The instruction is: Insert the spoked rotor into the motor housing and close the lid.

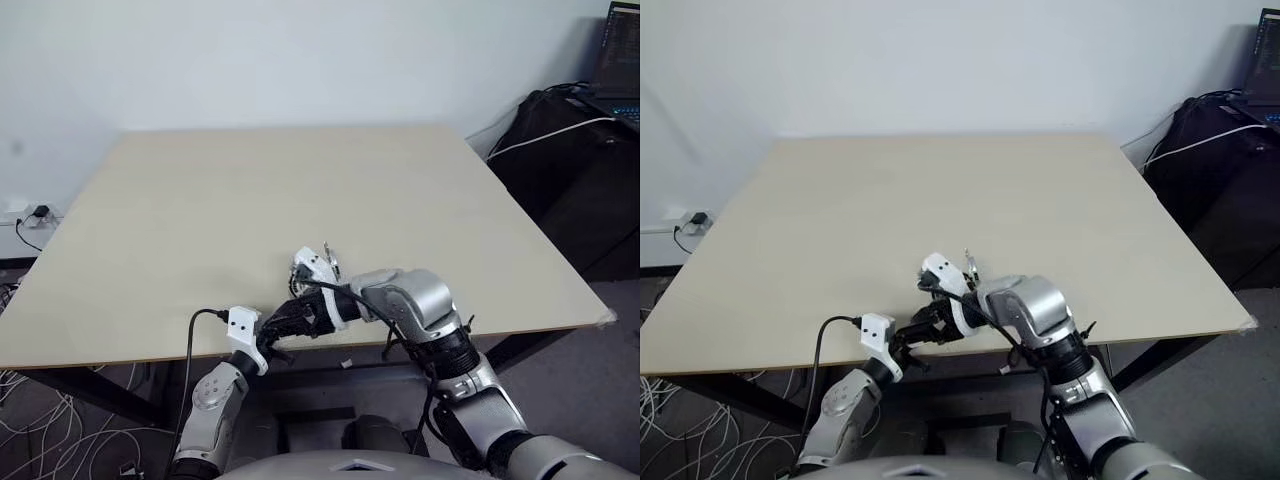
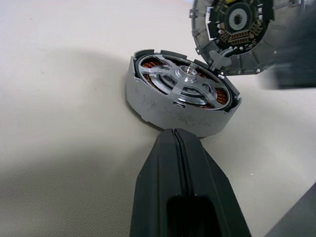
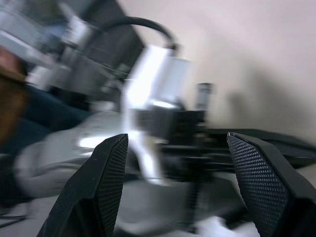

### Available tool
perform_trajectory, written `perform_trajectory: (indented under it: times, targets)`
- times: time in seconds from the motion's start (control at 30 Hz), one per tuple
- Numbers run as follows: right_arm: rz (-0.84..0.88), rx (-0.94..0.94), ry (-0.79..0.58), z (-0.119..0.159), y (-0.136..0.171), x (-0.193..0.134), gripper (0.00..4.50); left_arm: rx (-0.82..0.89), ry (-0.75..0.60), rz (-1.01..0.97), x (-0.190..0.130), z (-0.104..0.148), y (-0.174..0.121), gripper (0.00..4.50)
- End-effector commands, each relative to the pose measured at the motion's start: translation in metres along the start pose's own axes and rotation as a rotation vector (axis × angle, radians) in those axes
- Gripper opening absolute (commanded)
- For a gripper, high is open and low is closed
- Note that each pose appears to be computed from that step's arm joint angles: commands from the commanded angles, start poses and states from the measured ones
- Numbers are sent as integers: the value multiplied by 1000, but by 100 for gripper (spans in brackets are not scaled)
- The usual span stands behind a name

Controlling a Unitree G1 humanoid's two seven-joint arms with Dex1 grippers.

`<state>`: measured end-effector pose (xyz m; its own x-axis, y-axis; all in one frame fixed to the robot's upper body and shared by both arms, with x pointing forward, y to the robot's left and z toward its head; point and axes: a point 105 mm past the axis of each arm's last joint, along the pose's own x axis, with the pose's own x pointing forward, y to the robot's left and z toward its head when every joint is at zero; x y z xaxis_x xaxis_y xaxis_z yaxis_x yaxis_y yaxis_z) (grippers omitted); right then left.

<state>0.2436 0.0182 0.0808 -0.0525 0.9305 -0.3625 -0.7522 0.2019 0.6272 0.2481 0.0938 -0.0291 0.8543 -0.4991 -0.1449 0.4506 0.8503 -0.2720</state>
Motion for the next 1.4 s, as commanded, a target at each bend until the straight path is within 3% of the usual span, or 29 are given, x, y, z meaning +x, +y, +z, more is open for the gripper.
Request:
perform_trajectory:
  times: [0.03,0.2,0.33,0.43,0.5,0.57,0.67,0.9,0.97,1.33,1.4]
  targets:
    - [198,-26,-154,28,35,-16,345,17,-57,-18,4,16,-3,0]
    - [188,-126,-368,58,51,-36,345,17,-56,-18,4,16,-3,0]
    - [-152,-362,-620,94,41,-61,345,13,-51,-22,3,14,-3,0]
    - [-535,-496,-740,111,14,-90,345,15,-46,-30,3,14,-4,0]
    - [-746,-619,-718,109,-1,-104,345,16,-43,-35,4,13,-4,0]
    - [-956,-741,-603,97,-23,-117,345,19,-41,-38,4,13,-4,0]
    - [-1147,-762,-448,68,-57,-133,284,23,-38,-40,3,13,-4,0]
    - [-1210,-722,-159,6,-93,-140,61,27,-35,-41,1,13,-4,0]
    - [-1197,-692,-145,-4,-97,-136,2,28,-34,-42,1,13,-3,0]
    - [-1198,-628,-222,-2,-101,-119,2,31,-30,-46,1,13,-3,0]
    - [-1188,-617,-259,7,-104,-98,2,37,-28,-47,1,13,-2,0]
